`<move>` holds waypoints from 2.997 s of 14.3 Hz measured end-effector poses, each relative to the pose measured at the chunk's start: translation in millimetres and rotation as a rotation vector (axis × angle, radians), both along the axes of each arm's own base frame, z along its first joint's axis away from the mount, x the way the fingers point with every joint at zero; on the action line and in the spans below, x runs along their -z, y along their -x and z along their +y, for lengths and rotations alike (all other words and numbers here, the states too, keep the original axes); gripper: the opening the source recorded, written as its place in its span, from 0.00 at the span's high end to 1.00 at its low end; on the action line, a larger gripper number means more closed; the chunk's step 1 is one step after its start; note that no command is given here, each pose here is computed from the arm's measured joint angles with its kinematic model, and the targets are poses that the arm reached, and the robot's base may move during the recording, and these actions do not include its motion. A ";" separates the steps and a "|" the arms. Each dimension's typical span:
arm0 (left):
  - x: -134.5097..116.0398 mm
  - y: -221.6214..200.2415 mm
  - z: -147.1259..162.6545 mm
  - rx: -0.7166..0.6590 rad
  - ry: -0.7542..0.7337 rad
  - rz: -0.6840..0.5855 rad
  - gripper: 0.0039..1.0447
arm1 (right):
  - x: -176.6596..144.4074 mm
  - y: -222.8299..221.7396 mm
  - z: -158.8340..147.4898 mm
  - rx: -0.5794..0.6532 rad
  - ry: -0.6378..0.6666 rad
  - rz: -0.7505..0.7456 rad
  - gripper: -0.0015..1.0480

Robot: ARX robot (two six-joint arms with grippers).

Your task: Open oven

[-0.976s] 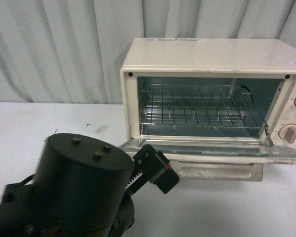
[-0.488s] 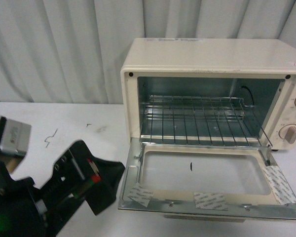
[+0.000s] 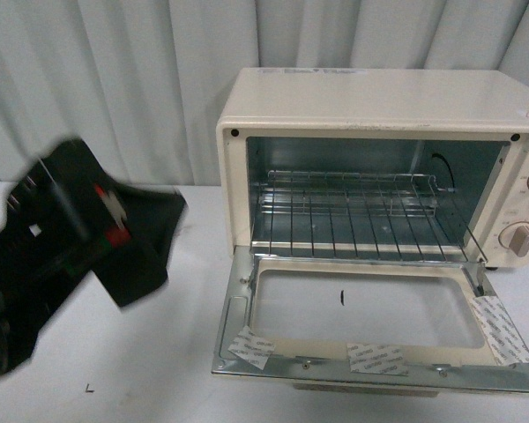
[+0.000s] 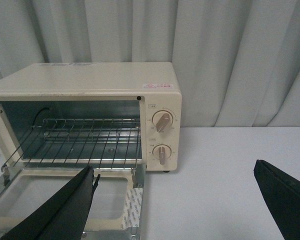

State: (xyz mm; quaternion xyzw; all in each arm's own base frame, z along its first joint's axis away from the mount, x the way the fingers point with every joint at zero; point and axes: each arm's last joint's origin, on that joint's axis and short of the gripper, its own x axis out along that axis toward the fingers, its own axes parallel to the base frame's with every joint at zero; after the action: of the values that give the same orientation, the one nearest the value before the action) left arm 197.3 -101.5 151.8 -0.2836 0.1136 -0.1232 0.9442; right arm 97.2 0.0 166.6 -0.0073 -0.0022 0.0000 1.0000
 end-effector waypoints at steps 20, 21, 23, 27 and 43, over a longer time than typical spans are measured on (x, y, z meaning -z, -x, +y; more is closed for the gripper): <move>-18.0 80.1 101.4 -0.255 -0.560 -0.239 0.99 | 0.0 0.0 0.0 0.000 0.000 0.000 0.06; -18.0 81.7 101.4 -0.255 -0.560 -0.239 0.99 | 0.0 0.0 0.0 0.000 0.000 0.000 0.06; -17.8 84.9 101.4 -0.255 -0.560 -0.239 0.99 | 0.0 0.0 0.0 0.000 0.000 0.000 0.06; -17.4 89.6 101.4 -0.255 -0.560 -0.239 0.99 | 0.0 0.0 0.0 0.000 0.000 0.000 0.06; -14.3 99.8 101.5 -0.253 -0.561 -0.229 0.06 | 0.0 0.0 0.0 0.000 0.000 0.000 0.06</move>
State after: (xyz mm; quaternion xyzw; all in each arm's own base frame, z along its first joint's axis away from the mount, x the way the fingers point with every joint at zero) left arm 97.5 0.0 166.1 -0.0085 0.0001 0.0000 1.0000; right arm 97.2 0.0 166.7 -0.0073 -0.0024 0.0000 1.0000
